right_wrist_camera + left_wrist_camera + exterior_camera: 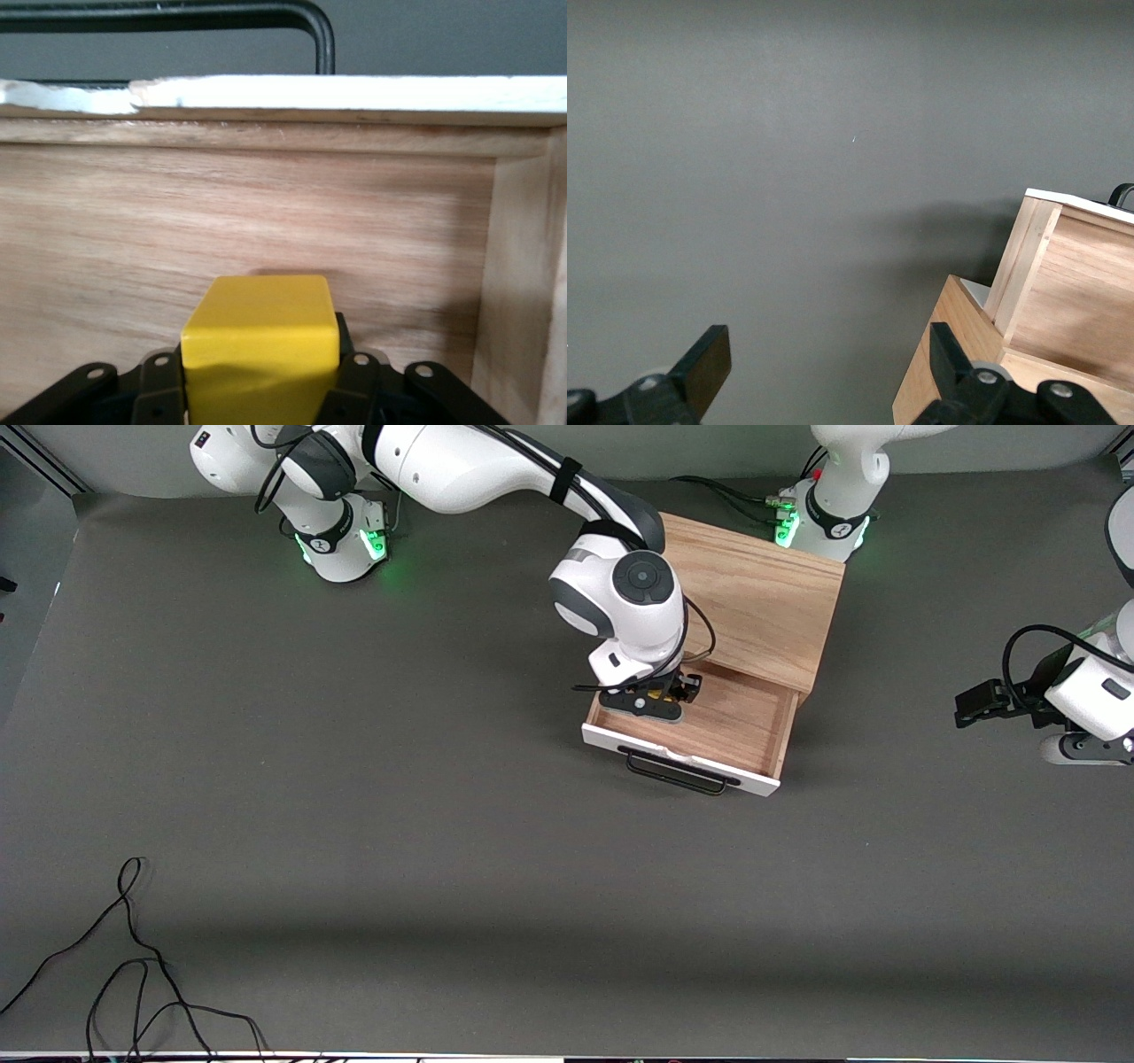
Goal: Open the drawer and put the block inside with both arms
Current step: 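Lower the yellow cube into the open drawer and open the right gripper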
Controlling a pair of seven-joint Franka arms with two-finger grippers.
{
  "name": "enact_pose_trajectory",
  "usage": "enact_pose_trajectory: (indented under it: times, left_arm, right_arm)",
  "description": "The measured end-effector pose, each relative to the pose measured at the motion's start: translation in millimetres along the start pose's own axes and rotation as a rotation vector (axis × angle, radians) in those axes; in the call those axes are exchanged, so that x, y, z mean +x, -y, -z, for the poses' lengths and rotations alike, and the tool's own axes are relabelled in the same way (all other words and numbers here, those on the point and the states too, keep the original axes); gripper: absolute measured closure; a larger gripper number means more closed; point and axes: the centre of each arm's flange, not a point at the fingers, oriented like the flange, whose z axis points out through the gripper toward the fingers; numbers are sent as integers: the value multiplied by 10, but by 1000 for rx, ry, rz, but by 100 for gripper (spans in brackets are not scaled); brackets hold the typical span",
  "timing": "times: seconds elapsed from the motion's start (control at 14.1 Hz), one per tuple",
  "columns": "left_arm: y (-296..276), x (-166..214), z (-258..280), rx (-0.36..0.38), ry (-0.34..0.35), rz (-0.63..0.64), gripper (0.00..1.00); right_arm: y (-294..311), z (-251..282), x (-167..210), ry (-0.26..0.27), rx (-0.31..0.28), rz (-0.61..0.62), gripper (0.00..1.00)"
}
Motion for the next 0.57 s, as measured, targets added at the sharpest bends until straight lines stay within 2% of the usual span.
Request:
enact_pose_trajectory:
  times: [0.14,0.21,0.5,0.57]
  left_arm:
    - [-19,4,3,0,-3,-3,0]
    - [-66,7,4,1,-5,-12,0]
    - [-236,14,14,11,-9,-37,0]
    - [-224,15,15,12,-10,-35,0]
  right_arm:
    - [-1,-10,1,-12,-5,8,44]
    - [5,2,3,-25,-7,15,38]
    - [55,111,2,-48,10,19,1]
    - [64,144,10,-52,14,19,0]
